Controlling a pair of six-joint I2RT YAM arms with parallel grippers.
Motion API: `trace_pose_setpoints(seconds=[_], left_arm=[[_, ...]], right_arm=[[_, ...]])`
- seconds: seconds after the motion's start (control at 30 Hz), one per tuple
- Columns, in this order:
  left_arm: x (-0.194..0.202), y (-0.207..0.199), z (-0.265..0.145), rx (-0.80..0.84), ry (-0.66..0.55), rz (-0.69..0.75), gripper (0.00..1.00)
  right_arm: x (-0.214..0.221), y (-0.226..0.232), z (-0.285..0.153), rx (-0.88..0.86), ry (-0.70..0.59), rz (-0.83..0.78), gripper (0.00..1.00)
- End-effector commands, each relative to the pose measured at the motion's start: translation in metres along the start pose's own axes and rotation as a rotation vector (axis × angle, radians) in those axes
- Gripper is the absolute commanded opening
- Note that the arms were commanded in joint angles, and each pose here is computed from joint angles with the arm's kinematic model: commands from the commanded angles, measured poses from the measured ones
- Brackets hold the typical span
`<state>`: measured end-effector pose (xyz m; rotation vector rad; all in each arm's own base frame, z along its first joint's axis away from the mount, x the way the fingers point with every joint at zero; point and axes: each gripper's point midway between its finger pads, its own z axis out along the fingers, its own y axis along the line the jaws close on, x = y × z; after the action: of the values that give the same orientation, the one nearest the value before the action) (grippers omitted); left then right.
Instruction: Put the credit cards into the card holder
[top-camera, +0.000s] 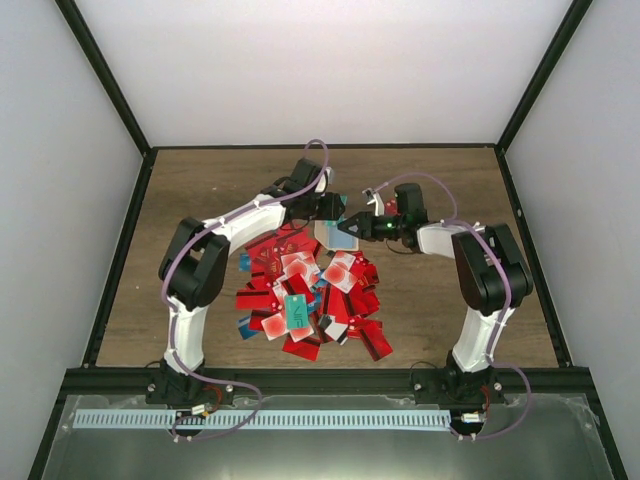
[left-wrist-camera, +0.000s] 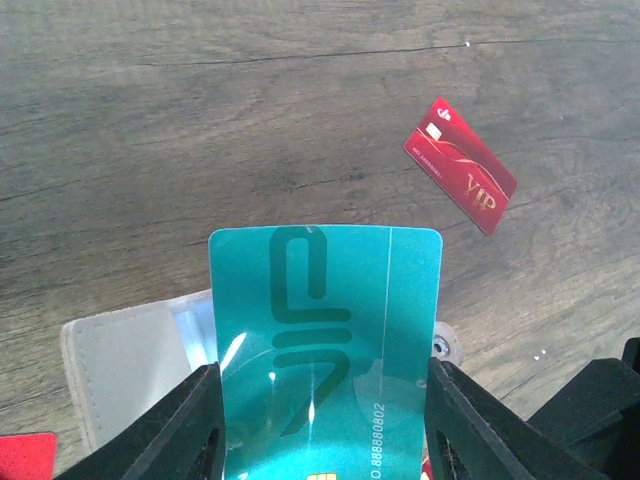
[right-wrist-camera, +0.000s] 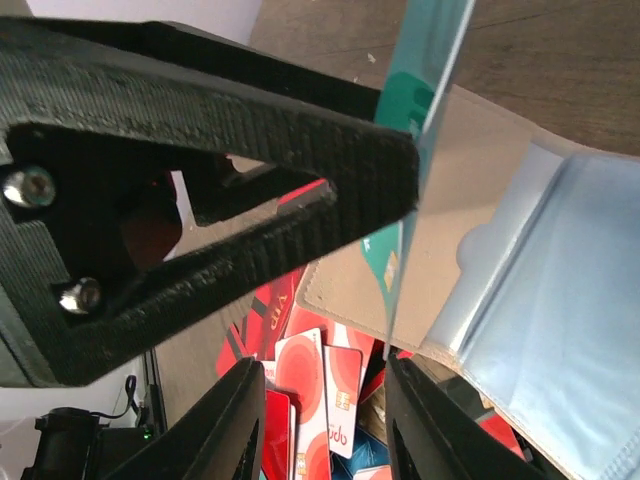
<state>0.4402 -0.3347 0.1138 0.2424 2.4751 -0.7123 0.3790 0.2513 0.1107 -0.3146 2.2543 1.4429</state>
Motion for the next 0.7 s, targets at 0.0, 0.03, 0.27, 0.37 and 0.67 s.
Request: trace_pose_setpoints(seconds=[0.0, 0.03, 0.27, 0.37, 0.67], left_arm=[[-0.002, -0.003, 0.002, 0.035, -0.003, -0.004, 0.47], [-0.001, -0.004, 0.002, 0.038, -0.001, -0.005, 0.47], [-0.003, -0.008, 0.0, 0.058, -0.003, -0.012, 0.47], [-0.004, -0.01, -0.002, 0.064, -0.005, -0.011, 0.47], [-0.004, -0.013, -0.004, 0.078, -0.006, -0.018, 0.47]], right_arm=[[-0.018, 0.01, 0.003, -0.05, -0.023, -0.039, 0.35], [-0.02, 0.009, 0.004, -0.05, -0.024, -0.038, 0.35], [-0.026, 0.004, 0.01, -0.048, -0.029, -0.03, 0.31], [-0.029, 0.0, 0.011, -0.035, -0.035, -0.029, 0.31], [-0.032, -0.004, 0.015, -0.017, -0.04, -0.031, 0.25]])
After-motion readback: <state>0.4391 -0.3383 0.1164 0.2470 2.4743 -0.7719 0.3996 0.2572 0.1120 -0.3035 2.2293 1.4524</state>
